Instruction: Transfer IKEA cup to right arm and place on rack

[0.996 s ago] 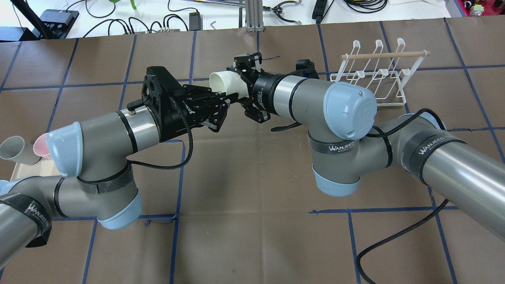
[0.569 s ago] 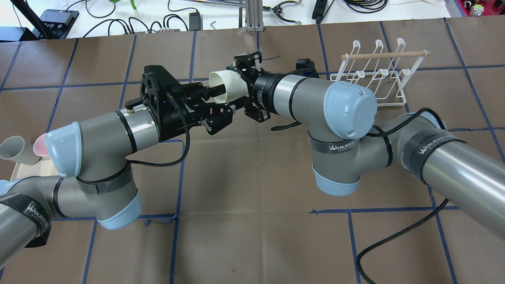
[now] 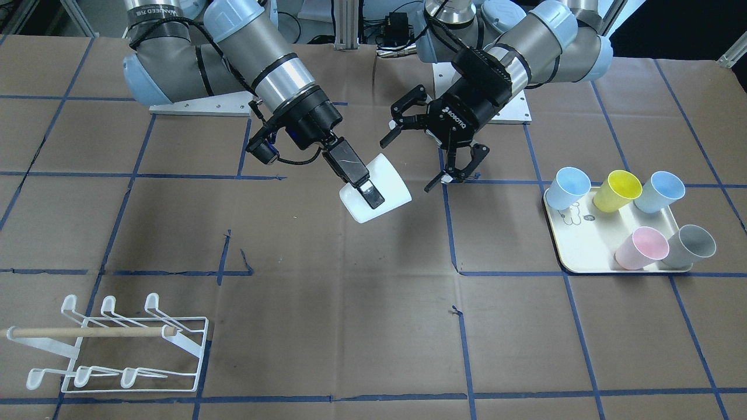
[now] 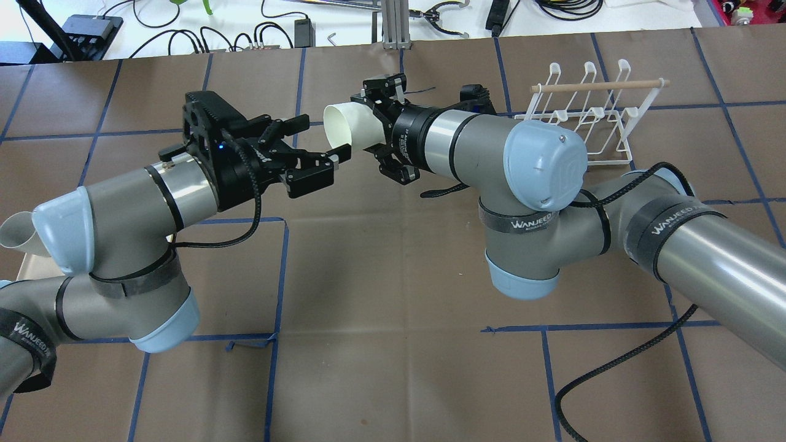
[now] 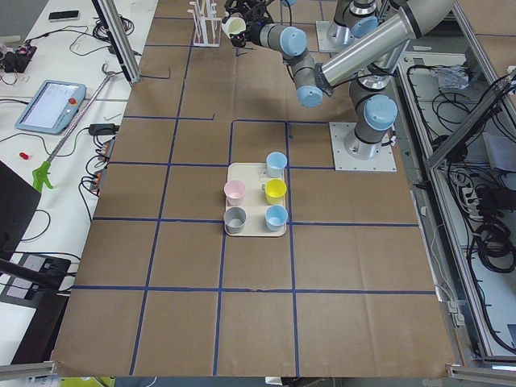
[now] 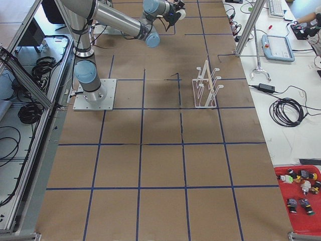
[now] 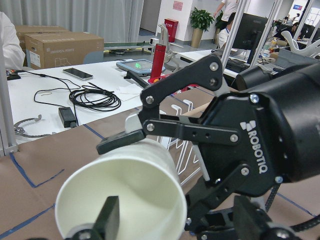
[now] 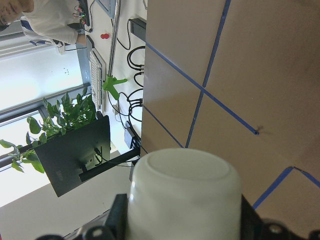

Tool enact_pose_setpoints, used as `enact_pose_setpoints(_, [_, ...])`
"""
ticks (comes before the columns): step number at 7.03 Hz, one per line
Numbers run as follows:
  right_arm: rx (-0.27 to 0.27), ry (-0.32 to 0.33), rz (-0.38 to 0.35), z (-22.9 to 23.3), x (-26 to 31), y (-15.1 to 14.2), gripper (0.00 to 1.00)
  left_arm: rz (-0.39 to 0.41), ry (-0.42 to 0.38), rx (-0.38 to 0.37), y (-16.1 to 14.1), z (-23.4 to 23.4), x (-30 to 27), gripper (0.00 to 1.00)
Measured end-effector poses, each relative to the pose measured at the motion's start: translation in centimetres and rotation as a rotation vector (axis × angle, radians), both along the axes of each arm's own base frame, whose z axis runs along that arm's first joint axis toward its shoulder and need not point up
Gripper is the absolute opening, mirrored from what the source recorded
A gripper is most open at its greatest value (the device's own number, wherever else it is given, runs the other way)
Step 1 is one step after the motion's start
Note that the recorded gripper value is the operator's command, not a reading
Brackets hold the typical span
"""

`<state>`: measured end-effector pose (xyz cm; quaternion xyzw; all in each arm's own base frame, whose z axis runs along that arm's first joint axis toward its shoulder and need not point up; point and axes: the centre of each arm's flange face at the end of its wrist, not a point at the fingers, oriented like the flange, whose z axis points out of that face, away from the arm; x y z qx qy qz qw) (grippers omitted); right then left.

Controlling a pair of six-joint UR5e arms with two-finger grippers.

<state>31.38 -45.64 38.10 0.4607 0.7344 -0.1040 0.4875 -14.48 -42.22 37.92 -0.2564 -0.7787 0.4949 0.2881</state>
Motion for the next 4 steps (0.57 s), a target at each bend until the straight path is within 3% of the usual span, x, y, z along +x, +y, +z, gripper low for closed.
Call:
enact_pose_setpoints(2, [-0.018, 0.009, -0.015, -0.1, -1.0, -1.1, 0.31, 0.059, 0.021, 0.021, -1.1, 0.8, 3.5, 0.99])
enact_pose_setpoints(4, [-0.117, 0.093, -0.035, 0.2, -4.5, -4.1, 0.30, 0.163, -0.024, 0.114, -4.1, 1.2, 5.6, 0.99])
